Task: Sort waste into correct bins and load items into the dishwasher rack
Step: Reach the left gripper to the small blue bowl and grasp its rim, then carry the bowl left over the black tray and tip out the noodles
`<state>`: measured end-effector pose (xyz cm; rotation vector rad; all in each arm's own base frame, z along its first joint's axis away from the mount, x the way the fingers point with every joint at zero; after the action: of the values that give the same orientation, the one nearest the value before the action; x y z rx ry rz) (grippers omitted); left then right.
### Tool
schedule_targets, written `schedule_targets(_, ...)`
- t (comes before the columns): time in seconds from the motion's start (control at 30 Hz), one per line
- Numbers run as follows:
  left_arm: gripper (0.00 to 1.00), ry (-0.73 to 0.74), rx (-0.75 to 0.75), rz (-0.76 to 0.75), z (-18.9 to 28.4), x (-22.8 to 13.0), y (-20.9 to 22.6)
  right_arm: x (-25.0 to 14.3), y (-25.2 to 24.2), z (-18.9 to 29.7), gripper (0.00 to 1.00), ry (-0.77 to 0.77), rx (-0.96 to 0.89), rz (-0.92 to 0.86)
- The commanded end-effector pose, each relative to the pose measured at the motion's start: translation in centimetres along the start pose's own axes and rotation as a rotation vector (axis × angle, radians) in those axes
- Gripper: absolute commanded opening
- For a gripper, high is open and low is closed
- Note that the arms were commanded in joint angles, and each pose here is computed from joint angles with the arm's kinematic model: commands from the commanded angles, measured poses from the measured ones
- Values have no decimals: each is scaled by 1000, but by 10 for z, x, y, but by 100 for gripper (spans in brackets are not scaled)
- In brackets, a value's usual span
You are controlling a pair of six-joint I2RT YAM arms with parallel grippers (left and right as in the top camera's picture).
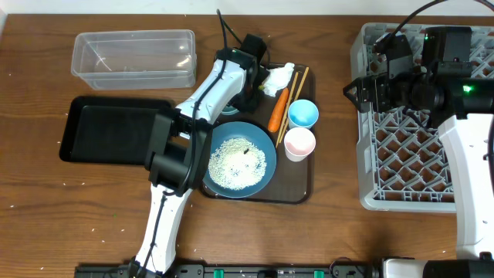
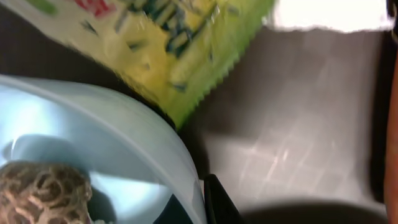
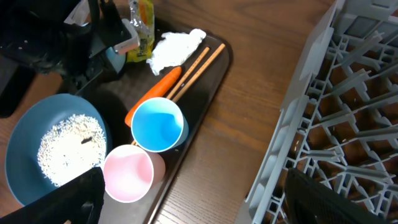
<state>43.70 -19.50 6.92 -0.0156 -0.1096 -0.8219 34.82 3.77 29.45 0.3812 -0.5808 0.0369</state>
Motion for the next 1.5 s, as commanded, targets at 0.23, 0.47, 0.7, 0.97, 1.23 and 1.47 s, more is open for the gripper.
schedule_targets(0.23,6,-86,9,96,77,-4,0,6,2,5,86,-20,13,12)
schedule_targets(0.47,6,-177,44,264,141,-25,18,6,2,5,88,-20,13,12)
schedule_targets(0.7,6,-143,-16,469,173,-80,50,6,2,5,88,-19,13,11)
schedule_targets(0.97,6,-268,-298,648,181,-137,102,6,2,5,88,-19,13,11)
schedule_targets(1.23,6,-493,-495,712,184,-198,142,6,2,5,89,-19,13,11)
schedule_targets(1.47,6,-751,-681,762,159,-257,149,4,2,5,88,-11,13,7)
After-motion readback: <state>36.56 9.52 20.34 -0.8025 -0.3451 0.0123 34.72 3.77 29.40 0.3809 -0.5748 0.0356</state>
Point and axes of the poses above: each gripper's point midway between its finger pads, its own z axis back along the fingers, its own y axis along the line the jaws close on, x = y × z, the point moved 6 cm from there along z, back along the fingers, and after that the axes turned 15 degrees about -z, right-handed, at the moved point
